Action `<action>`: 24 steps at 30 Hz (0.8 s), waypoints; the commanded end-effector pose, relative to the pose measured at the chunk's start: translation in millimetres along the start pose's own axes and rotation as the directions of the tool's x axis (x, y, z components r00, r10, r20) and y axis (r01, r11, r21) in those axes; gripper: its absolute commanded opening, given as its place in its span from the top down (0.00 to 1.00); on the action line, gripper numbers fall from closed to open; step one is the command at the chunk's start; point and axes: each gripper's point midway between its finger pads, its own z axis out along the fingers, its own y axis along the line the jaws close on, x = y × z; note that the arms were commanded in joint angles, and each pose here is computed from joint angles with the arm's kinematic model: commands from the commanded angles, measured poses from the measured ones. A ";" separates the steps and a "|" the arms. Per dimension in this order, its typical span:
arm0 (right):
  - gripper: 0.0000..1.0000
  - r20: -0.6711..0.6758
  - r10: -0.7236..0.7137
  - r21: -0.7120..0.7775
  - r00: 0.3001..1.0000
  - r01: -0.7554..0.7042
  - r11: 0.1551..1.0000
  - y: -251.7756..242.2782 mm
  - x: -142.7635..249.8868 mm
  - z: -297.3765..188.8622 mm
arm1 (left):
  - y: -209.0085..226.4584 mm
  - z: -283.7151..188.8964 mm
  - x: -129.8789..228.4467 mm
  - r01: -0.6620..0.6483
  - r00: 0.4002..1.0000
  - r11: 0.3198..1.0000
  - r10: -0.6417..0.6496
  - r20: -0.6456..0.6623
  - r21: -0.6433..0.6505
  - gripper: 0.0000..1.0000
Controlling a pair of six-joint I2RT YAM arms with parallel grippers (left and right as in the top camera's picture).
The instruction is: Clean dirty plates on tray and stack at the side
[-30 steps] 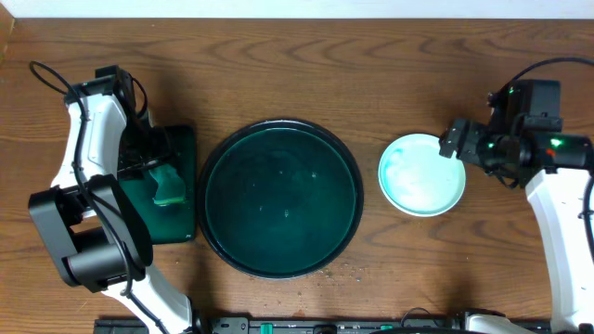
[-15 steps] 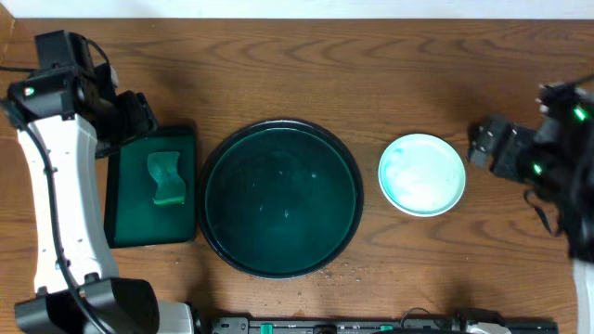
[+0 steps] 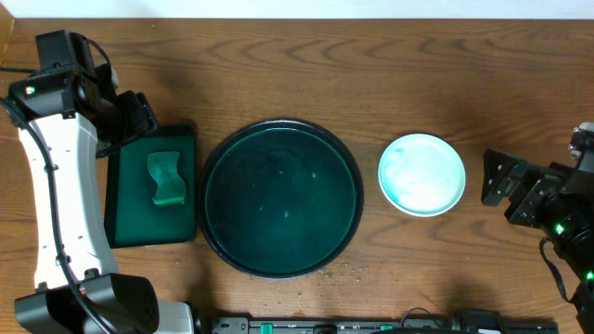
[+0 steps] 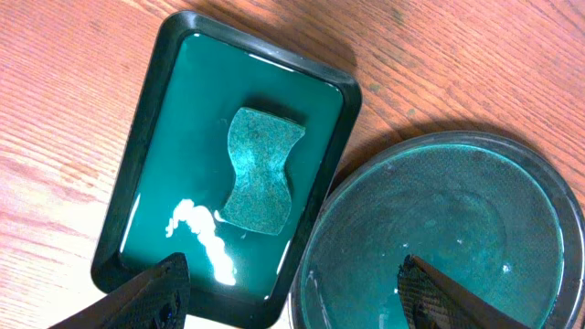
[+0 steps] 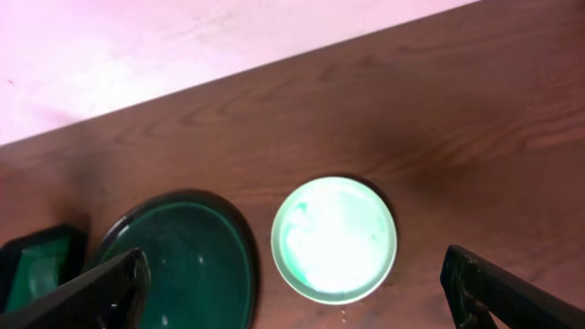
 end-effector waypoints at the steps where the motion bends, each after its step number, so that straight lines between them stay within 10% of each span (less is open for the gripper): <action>1: 0.01 0.000 -0.049 0.044 0.999 0.049 0.998 -7.3 0.1 -3.2 | -1.3 0.4 0.6 0.008 1.000 1.000 -0.008 -0.007 0.005 0.27; 24: 0.01 0.416 -0.090 0.070 0.905 0.067 0.995 -67.4 90.7 70.7 | -1.3 0.4 0.6 0.008 1.000 1.000 -0.008 -0.007 0.005 0.26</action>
